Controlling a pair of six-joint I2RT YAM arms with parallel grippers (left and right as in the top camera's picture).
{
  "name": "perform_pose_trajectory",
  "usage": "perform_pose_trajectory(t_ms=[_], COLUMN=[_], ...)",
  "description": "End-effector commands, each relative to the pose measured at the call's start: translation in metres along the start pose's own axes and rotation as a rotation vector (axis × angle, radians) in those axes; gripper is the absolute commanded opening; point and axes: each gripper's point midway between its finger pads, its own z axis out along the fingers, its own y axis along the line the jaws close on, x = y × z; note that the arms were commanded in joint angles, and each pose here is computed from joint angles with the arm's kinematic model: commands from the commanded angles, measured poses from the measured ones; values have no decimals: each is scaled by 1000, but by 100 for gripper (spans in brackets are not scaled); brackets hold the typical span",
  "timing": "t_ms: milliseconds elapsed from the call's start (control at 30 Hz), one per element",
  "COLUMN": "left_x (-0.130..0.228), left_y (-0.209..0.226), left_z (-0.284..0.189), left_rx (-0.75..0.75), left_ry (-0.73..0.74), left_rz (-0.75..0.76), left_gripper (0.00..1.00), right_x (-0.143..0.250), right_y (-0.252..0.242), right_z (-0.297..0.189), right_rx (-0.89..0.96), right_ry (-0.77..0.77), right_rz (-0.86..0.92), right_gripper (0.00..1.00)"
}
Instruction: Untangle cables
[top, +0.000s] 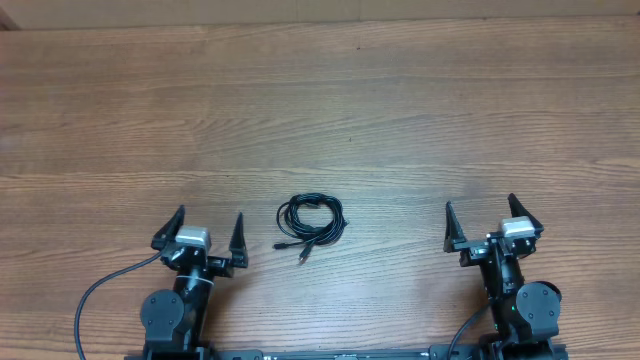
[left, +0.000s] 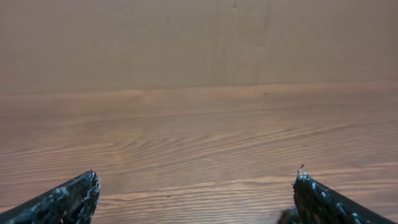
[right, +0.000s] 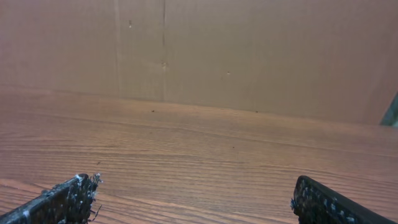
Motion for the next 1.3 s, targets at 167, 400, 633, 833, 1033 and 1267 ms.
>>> perform_pose_trajectory(t_ms=[167,400,633,833,1033,1267], left_x=[-12,-46,-73,-88,-99,-78], left_y=[-22,-26,-27,-47,-81,-103], left_z=[-12,-28,-26,-12,4,23], left_rx=[117,120,110,227,486,659], left_ry=[58,100,241,429,563,705], left_rz=[-120,-131,-159,-203,-170,-291], left_gripper=[100,100,100,100,100,99], right_x=[3,3,3,3,3,3], right_y=[1,1,1,1,1,1], right_z=[0,0,0,0,0,0], right_rx=[-2,-2,-2,-2,-2,-2], right_ry=[1,1,1,1,1,1], right_rz=[-5,-5,-5,-5,-5,-5], right_gripper=[100,100,100,100,100,100])
